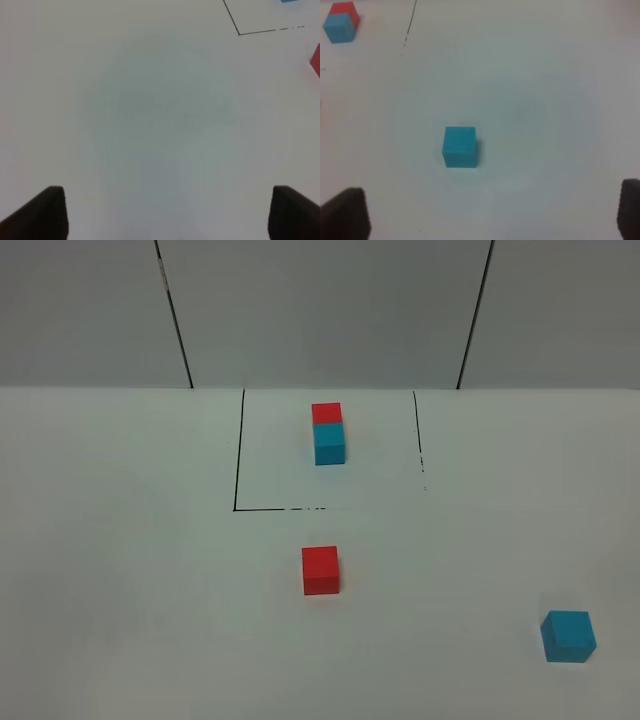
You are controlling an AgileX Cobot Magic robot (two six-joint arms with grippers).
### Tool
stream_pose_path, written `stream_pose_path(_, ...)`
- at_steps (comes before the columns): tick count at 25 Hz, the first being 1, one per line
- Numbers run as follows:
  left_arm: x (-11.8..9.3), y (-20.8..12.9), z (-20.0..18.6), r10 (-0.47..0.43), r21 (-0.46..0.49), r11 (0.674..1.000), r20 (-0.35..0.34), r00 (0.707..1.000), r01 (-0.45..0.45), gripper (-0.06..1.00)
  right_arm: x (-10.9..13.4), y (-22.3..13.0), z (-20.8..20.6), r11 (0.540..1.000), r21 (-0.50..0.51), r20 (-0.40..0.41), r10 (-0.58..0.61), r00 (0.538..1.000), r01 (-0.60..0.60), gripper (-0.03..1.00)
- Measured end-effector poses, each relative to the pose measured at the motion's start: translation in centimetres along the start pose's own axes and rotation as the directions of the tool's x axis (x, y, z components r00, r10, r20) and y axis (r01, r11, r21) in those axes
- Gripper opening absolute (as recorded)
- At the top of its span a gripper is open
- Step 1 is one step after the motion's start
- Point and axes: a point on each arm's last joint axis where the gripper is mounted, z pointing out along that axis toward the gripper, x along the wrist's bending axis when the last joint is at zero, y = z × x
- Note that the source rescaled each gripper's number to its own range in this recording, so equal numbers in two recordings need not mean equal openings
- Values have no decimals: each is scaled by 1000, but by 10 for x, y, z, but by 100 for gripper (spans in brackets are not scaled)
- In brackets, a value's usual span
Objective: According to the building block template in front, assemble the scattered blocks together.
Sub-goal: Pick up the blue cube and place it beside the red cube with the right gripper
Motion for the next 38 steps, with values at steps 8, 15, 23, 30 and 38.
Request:
stream_pose_path(8,0,0,0,0,0,1000,0,1000,0,89,0,0,0,1000,0,0,0,1000,0,100)
stream_pose_path(15,0,0,0,0,0,1000,0,1000,0,89,0,0,0,1000,0,0,0,1000,0,100)
stream_pose_path(23,0,0,0,0,0,1000,0,1000,0,89,0,0,0,1000,0,0,0,1000,0,100)
stream_pose_path(30,0,0,0,-1,0,1000,1,1000,1,89,0,0,0,1000,0,0,0,1000,0,100)
stream_pose_path(38,0,0,0,-1,0,1000,1,1000,1,89,2,6,1,999,22,-20,45,999,-44,100)
